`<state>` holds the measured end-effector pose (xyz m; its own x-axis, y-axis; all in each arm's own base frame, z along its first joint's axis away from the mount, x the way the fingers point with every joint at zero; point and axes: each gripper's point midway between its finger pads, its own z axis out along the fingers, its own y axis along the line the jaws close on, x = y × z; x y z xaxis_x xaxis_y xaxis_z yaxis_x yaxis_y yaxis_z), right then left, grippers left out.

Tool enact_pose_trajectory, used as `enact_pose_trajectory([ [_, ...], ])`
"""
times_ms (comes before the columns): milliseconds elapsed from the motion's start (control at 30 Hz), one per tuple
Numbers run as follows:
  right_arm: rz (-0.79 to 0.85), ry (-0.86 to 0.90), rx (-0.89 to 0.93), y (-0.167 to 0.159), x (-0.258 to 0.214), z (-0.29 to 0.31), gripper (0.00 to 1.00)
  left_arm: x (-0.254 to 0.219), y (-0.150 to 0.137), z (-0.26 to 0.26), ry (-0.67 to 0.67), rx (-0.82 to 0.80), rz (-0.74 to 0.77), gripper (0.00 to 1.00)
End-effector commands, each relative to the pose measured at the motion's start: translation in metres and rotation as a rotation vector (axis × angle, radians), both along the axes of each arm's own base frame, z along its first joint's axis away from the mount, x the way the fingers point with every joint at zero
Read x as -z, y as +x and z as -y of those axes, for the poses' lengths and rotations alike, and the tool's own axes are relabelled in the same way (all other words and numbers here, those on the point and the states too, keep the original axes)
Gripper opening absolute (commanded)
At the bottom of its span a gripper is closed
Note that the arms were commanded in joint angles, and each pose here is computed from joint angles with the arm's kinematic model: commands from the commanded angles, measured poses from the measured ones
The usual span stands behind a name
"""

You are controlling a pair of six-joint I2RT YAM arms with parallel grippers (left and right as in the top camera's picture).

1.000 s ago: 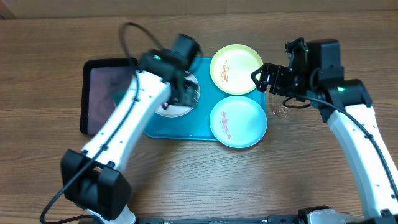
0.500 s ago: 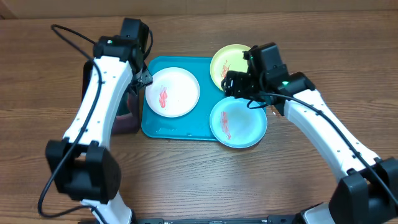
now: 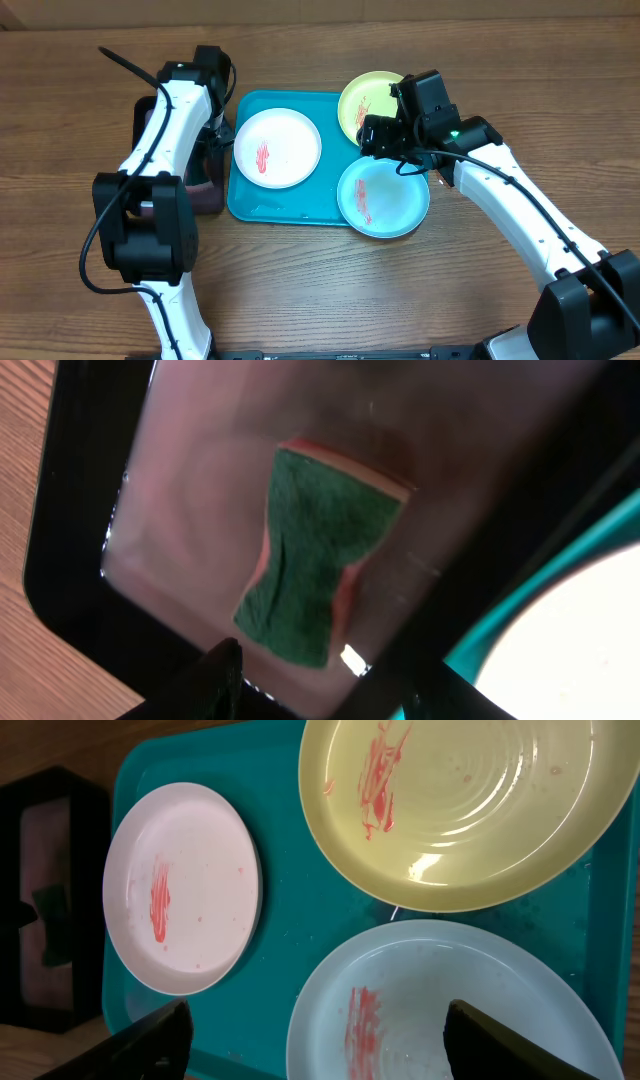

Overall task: Clean dirty plates on tray and stack at the side
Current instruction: 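Grasp the green-and-pink sponge with the left gripper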

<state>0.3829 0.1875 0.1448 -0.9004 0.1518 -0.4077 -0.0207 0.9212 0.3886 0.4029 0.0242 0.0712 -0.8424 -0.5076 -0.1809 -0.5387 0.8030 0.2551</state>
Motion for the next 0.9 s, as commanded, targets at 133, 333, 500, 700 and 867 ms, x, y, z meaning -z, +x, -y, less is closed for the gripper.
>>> enact_pose_trajectory([
  [133,0.032,-0.001,0.006,0.006,-0.01,-0.002,0.82,0.005,0.008,-0.003,-0.001,0.043,-0.003,0.52],
  [333,0.032,-0.001,0.006,0.006,-0.01,-0.002,0.82,0.005,0.015,-0.002,-0.004,0.092,0.011,0.51],
  [500,0.032,-0.001,0.006,0.006,-0.01,-0.002,0.82,0.006,0.015,0.001,-0.022,0.088,0.012,0.5],
  [700,0.032,-0.001,0.006,0.006,-0.01,-0.002,0.82,0.007,0.021,0.007,-0.057,0.06,0.046,0.5],
  [867,0.032,-0.001,0.005,0.006,-0.01,-0.002,0.82,0.005,0.024,0.001,-0.03,-0.084,0.102,0.47],
])
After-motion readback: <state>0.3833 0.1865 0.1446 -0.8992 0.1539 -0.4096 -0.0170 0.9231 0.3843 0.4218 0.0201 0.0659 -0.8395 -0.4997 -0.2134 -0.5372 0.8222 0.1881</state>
